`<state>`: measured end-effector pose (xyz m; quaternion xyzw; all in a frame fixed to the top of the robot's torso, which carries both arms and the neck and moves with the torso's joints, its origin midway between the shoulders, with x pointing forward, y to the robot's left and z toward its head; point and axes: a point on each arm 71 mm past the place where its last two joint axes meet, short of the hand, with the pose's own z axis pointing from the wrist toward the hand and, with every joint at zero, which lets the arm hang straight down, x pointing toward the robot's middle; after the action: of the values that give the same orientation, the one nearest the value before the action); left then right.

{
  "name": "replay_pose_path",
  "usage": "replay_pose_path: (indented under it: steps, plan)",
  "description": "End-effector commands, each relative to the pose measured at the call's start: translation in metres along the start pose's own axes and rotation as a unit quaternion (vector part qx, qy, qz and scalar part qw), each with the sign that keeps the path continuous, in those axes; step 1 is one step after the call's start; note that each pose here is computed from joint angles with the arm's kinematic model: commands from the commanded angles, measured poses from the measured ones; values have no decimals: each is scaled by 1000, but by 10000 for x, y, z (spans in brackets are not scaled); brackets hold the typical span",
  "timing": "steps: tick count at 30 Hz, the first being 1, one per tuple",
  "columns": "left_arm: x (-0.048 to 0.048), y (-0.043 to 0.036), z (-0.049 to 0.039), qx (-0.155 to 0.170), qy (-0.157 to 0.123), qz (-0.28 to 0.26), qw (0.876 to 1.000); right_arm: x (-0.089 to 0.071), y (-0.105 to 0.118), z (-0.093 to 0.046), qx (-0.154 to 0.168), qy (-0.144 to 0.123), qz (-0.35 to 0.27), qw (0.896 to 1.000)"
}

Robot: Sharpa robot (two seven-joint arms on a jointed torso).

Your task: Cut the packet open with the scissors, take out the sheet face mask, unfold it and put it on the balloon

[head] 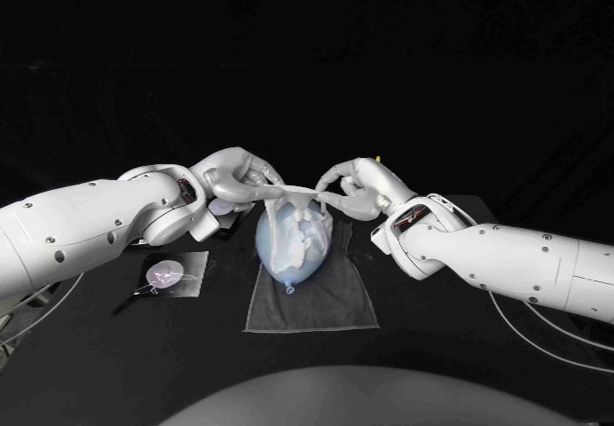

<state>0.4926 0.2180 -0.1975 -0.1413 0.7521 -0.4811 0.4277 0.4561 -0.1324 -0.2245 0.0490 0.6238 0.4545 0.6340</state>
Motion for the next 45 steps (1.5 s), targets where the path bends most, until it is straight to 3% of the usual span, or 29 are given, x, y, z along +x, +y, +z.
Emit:
replay_pose_path:
  steps: [1, 5, 12, 22, 28, 37, 45]
  plan:
    - [-22, 66, -8, -44, 3, 8, 999, -8, -54, 43, 24, 2, -2, 1000]
    - [-36, 100, -17, -59, 5, 14, 998, -14, -83, 103, 34, -4, -8, 999]
    - [-102, 139, -29, -66, -17, 21, 997, -42, -111, 211, 39, -6, -19, 999]
    - [-163, 132, 25, -59, -63, 21, 996, -11, -112, 389, 23, 50, -56, 997]
    - [-184, 119, 57, -56, -91, 3, 994, 15, -110, 462, 15, 66, -91, 994]
    - [-207, 145, 97, -72, -106, 0, 992, -1, -147, 528, 22, 53, -122, 991]
    - [-147, 163, 151, -96, -69, 25, 993, -46, -150, 582, 25, 6, -127, 992]
